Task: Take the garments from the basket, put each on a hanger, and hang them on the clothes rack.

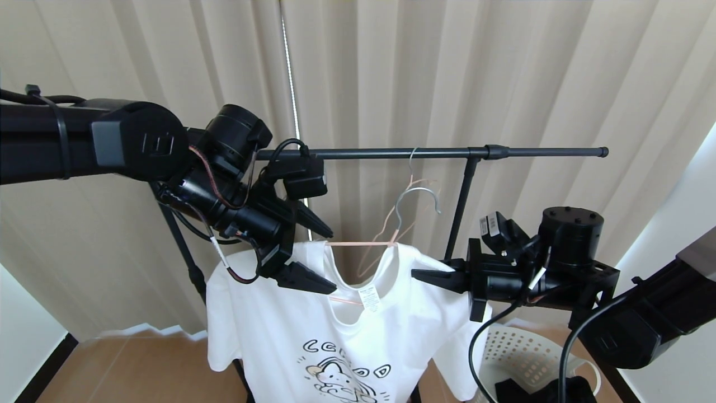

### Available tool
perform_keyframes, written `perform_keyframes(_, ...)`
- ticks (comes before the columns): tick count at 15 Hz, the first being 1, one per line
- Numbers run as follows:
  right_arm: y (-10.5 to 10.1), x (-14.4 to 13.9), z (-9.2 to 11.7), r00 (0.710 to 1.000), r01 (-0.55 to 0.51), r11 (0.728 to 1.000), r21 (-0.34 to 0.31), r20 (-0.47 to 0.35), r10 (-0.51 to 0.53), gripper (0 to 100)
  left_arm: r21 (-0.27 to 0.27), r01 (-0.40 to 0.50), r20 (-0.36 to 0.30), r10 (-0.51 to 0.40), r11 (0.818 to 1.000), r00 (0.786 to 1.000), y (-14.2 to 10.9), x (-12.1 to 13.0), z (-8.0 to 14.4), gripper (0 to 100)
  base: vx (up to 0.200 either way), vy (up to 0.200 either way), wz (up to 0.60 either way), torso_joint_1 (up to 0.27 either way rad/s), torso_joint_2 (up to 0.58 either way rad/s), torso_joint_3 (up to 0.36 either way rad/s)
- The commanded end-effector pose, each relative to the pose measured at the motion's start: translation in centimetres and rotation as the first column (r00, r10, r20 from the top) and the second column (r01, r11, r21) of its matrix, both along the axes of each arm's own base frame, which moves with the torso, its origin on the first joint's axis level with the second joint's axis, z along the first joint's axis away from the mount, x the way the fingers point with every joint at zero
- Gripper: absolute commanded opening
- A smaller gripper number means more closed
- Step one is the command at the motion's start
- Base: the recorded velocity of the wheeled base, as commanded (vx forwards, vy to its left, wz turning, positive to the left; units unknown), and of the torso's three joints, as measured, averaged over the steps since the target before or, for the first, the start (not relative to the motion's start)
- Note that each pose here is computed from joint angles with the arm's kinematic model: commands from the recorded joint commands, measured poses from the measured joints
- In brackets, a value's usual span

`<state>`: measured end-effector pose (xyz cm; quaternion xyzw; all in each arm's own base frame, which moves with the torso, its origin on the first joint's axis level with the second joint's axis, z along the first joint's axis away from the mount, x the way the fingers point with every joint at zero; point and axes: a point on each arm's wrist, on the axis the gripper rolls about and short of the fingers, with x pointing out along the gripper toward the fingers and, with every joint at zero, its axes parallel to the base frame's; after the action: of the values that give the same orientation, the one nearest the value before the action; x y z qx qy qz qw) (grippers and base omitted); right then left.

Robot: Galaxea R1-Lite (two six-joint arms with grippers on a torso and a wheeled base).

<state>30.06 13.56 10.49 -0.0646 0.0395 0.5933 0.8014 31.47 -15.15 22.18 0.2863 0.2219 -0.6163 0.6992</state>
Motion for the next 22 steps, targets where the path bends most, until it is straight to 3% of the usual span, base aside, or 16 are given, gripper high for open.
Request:
perform_keyframes(1, -0.02, -0.07, 0.14, 1.0, 0.0, 1.0, 0.001, 0.004, 0.0, 0, 0.002, 0.013, -0.009, -0.013, 1.0, 1.0, -0.52, 0.05, -0.35, 100, 0.0, 0.0, 0.0, 0.0, 0.0, 0.0)
perform_keyframes(11, 0.05, 0.11, 0.36, 1.0, 0.006, 1.0, 0.006, 0.01, -0.006, 0, 0.007, 0.03, -0.022, -0.029, 1.0, 0.999, -1.15, 0.12, -0.89, 100, 0.0, 0.0, 0.0, 0.0, 0.0, 0.0)
perform_keyframes(12, 0.05, 0.12, 0.45, 1.0, 0.005, 1.0, 0.007, 0.013, -0.006, 0, 0.007, 0.03, -0.022, -0.029, 1.0, 0.999, -1.15, 0.12, -0.89, 0, 0.0, 0.0, 0.0, 0.0, 0.0, 0.0)
perform_keyframes(22, -0.06, 0.25, 0.54, 1.0, 0.011, 1.0, 0.008, 0.018, -0.012, 0, 0.002, 0.027, -0.012, -0.026, 1.0, 1.0, -1.05, 0.15, -0.62, 0, 0.0, 0.0, 0.0, 0.0, 0.0, 0.0)
